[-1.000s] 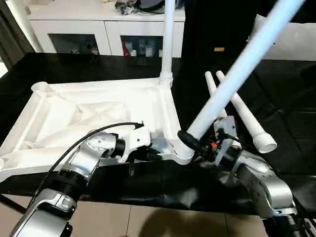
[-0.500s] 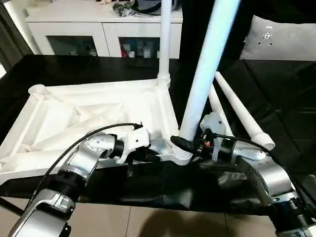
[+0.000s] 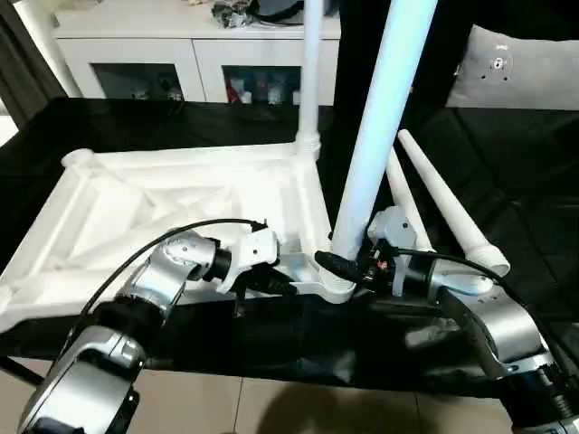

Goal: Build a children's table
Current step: Insert table leg to table base

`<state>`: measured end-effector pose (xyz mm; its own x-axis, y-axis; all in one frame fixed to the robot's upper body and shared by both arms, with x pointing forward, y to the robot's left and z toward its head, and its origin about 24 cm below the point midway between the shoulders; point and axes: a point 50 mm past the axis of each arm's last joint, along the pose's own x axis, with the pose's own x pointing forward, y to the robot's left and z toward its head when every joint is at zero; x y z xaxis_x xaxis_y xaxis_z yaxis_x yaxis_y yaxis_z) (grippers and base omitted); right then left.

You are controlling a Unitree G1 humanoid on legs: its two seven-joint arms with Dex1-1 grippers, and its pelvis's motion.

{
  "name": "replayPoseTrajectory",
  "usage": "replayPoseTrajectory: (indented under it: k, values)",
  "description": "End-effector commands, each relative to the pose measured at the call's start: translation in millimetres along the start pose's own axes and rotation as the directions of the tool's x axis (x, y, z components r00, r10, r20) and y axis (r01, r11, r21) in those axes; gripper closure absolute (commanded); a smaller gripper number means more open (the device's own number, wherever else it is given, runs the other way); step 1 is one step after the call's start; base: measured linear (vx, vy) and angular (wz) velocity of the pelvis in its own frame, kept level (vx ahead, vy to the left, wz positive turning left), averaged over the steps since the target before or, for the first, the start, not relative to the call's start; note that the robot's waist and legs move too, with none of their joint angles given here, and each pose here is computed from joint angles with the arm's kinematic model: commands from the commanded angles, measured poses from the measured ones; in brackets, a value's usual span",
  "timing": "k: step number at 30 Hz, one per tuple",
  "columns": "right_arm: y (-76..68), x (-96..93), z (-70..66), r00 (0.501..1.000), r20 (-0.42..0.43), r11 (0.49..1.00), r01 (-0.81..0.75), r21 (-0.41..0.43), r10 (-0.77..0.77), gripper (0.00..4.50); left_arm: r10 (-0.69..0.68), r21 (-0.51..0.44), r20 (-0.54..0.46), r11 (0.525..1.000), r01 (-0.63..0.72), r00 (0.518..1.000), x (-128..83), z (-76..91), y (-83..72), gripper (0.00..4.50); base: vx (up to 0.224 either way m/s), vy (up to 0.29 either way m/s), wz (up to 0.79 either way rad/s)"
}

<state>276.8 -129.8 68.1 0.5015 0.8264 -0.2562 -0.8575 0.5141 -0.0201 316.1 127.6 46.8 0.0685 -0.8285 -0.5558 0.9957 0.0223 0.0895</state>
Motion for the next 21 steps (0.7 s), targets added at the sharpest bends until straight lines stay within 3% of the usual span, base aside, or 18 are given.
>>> replayPoseTrajectory:
  k: [1,8,10,13,15,21]
  values:
    - [14.3,0.0,-60.2,0.963,-0.269,0.984,0.064,0.164,-0.018,2.62,0.052,0.008,-0.028,0.999,-0.052,0.998,-14.1,-0.6,4.1,4.50,0.000,0.000,0.00]
    - [12.1,14.7,-59.1,0.944,-0.262,0.950,0.252,0.185,-0.200,2.62,0.149,-0.111,-0.005,0.983,-0.149,0.989,-13.6,-8.7,-19.5,4.50,0.000,0.000,0.00]
    - [6.6,22.4,-54.8,0.930,-0.250,0.925,0.322,0.202,-0.270,2.62,0.214,-0.158,0.021,0.965,-0.208,0.977,-7.0,-3.3,-35.0,4.50,0.000,0.000,0.00]
    - [3.1,26.8,-51.8,0.921,-0.241,0.911,0.357,0.209,-0.305,2.62,0.249,-0.191,0.044,0.953,-0.237,0.967,-2.0,4.0,-43.1,4.50,0.000,0.000,0.00]
    - [-0.8,33.3,-45.8,0.917,-0.216,0.896,0.382,0.225,-0.336,2.62,0.286,-0.209,0.066,0.941,-0.267,0.956,8.4,18.3,-53.5,4.50,0.000,0.000,0.00]
    - [3.9,38.4,-41.6,0.927,-0.186,0.900,0.364,0.240,-0.325,2.62,0.367,-0.216,0.025,0.910,-0.353,0.930,15.1,22.9,-51.6,4.50,0.000,0.000,0.00]
